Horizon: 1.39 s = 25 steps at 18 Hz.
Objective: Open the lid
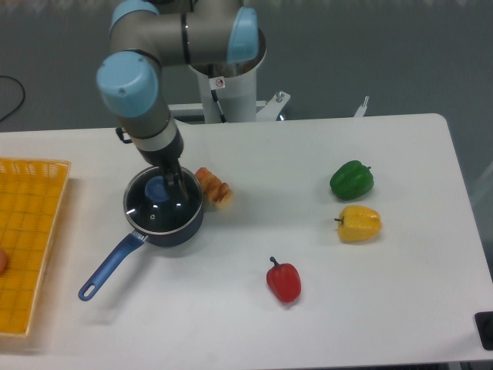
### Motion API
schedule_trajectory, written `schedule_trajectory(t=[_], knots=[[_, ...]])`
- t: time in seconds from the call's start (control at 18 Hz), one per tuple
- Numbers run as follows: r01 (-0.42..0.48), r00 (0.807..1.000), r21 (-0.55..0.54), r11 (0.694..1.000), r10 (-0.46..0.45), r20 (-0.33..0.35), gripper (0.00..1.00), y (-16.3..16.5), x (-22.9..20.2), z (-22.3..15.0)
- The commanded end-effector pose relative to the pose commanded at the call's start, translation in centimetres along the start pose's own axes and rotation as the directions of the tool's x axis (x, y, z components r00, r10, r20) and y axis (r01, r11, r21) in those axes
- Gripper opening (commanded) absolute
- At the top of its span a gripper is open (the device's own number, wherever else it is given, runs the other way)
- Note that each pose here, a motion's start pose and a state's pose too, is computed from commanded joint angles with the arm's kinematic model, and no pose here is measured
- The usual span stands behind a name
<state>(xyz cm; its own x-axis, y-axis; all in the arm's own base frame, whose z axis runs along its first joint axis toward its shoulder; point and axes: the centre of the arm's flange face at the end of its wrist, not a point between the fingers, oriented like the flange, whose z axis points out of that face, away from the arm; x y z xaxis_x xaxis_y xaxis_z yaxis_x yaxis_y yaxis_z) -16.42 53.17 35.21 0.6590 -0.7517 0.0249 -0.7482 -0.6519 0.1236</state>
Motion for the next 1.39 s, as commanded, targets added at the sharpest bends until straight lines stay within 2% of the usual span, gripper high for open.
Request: schedule_trajectory(t=[0.28,0.61,1.06,1.39], knots=[[-0.134,0.991,-0.002,0.991,0.134,0.009,1.0,-1.8,-0.8,0.9],[-0.203,0.979,-0.006,0.979,0.203,-0.013,1.0,-4.9,-1.1,3.6],[-0.307,0.951,-0.029,0.951,0.305,-0.045,1.0,-4.7,-0.1,4.3],[-0.326,0.944,-0.046,0.944,0.323,-0.074,1.0,-4.3,0.4,4.9]])
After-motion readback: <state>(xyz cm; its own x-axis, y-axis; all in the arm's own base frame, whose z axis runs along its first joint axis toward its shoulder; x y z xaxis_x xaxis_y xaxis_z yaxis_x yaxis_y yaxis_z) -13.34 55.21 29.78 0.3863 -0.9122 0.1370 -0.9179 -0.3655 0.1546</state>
